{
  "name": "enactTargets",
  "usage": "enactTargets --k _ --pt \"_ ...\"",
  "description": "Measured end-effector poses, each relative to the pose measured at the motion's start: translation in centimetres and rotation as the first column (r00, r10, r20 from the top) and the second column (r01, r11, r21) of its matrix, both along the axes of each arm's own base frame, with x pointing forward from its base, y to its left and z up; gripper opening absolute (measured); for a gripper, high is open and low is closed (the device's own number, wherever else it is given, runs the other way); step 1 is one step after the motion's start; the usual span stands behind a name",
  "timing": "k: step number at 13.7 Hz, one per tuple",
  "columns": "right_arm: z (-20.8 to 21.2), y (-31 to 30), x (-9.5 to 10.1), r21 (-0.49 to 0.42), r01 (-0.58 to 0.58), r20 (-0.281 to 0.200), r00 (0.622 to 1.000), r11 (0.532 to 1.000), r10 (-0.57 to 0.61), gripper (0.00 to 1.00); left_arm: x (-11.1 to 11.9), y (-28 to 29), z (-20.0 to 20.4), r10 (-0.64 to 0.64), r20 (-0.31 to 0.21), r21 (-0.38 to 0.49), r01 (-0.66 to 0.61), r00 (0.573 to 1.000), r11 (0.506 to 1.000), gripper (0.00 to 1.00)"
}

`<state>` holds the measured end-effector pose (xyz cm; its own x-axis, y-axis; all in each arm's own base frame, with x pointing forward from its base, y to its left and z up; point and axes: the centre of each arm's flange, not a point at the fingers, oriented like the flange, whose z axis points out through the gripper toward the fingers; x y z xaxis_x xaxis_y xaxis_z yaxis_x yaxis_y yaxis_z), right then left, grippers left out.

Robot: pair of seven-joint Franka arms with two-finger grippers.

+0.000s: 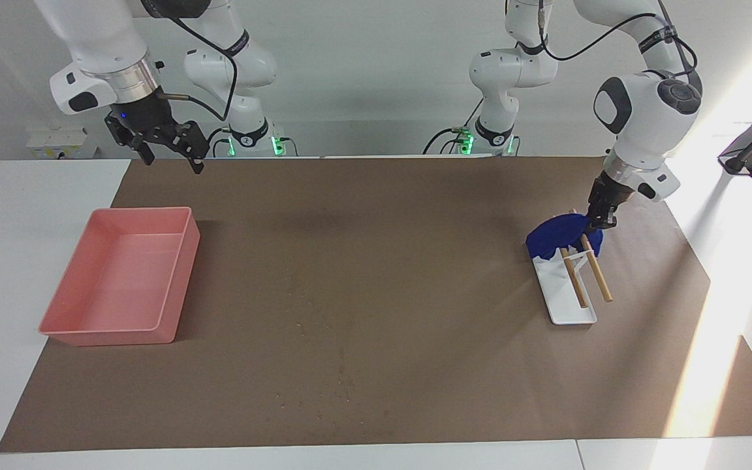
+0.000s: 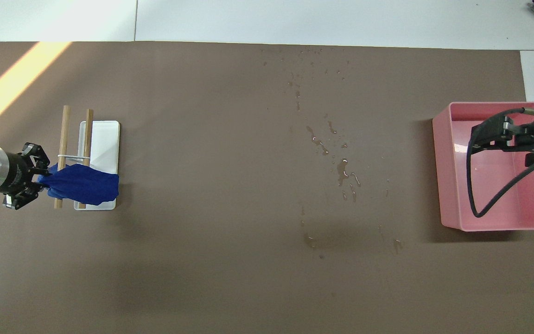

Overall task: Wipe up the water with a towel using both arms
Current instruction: 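Lift the blue towel off the white rack with the left gripper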

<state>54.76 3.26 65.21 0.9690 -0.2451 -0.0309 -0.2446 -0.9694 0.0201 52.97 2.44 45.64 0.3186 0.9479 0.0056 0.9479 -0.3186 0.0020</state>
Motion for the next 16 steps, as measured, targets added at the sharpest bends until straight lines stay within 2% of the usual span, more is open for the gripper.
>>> enactTargets --k 4,9,12,16 --pt "0.0 0.0 0.0 0.0 0.0 0.0 1.0 1.0 0.0 1.0 1.8 -2.2 5.3 -0.008 -0.036 -0.062 0.006 0.999 0.998 0.18" --pt "0.0 0.0 0.0 0.0 0.0 0.0 1.0 1.0 0.0 1.0 1.6 -6.9 11.6 0.052 -0.054 -0.159 -0.06 0.997 0.985 0.18" --pt "0.0 0.2 0.0 0.0 -0.004 0.0 1.0 1.0 0.004 1.0 0.7 -14.3 13.8 0.143 -0.058 -0.178 -0.151 0.988 0.972 0.18" --pt "0.0 1.1 -0.1 0.001 -0.007 0.0 1.0 1.0 0.007 1.0 -2.0 -24.3 15.6 0.241 -0.058 -0.182 -0.248 0.969 0.952 0.18"
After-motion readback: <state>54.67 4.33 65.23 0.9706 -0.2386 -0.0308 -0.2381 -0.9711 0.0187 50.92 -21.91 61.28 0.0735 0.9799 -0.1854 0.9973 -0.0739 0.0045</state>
